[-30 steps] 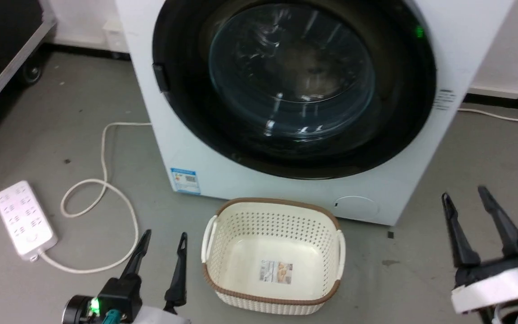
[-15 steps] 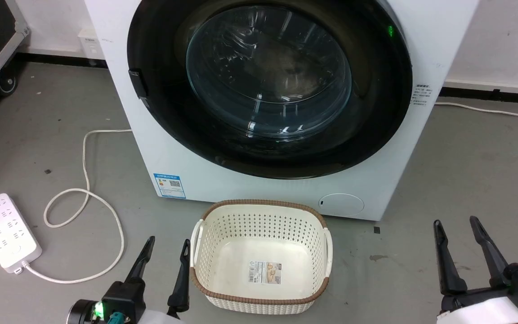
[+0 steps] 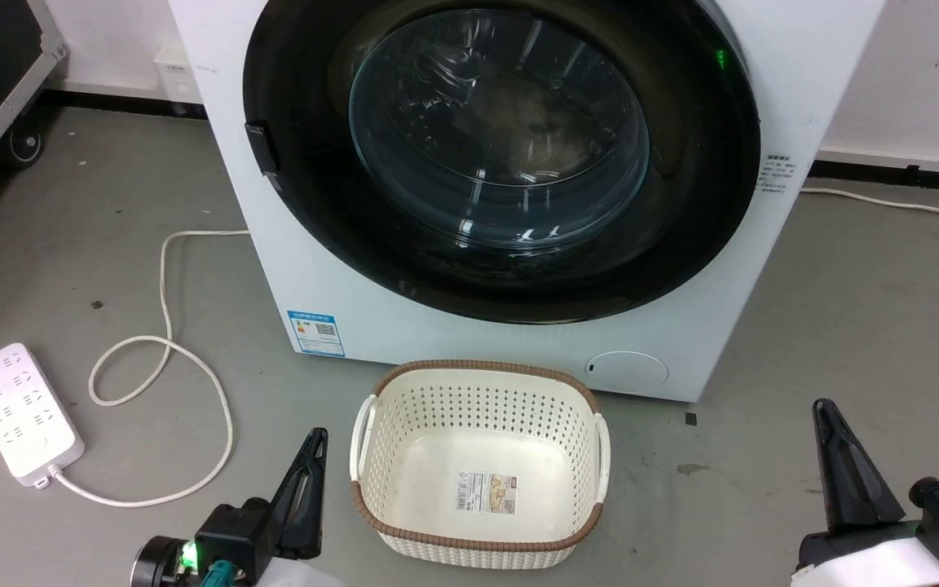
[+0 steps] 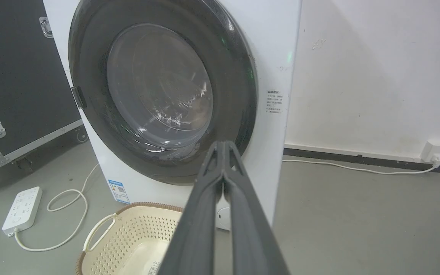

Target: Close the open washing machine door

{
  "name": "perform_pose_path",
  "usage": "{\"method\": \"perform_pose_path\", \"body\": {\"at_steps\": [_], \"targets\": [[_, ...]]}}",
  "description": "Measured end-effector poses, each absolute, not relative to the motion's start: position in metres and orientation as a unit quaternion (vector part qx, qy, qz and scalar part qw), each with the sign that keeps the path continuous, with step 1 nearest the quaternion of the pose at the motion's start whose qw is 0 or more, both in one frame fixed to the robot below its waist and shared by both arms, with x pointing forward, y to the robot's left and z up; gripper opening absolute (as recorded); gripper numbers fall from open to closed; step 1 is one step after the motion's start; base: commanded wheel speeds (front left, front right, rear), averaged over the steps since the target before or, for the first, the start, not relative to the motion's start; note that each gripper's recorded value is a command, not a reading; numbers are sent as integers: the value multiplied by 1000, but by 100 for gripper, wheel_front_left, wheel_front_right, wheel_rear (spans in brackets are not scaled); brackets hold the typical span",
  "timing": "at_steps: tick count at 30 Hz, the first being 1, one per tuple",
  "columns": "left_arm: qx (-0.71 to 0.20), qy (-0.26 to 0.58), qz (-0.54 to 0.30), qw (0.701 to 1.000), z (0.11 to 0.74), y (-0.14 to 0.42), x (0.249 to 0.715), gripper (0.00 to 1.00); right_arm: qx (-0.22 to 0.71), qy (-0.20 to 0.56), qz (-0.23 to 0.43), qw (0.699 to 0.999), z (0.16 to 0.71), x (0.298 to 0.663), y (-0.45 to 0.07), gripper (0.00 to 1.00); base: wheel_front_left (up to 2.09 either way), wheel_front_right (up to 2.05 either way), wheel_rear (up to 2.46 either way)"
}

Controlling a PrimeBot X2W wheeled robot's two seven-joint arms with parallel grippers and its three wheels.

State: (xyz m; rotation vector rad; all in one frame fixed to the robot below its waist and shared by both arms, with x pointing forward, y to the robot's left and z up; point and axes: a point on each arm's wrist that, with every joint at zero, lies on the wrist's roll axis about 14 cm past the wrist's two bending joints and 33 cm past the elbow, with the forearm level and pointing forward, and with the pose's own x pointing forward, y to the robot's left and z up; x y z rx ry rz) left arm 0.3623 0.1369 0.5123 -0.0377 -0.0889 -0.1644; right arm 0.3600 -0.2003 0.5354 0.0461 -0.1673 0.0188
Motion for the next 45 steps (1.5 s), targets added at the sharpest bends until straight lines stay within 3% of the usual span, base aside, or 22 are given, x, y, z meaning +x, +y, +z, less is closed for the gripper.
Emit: {"method": "perform_pose_path", "body": {"at_steps": [45], "targets": [[1, -23, -52, 998, 515, 153, 366, 0, 6, -41, 33, 999, 527, 363, -185, 0, 0, 0, 0]]}}
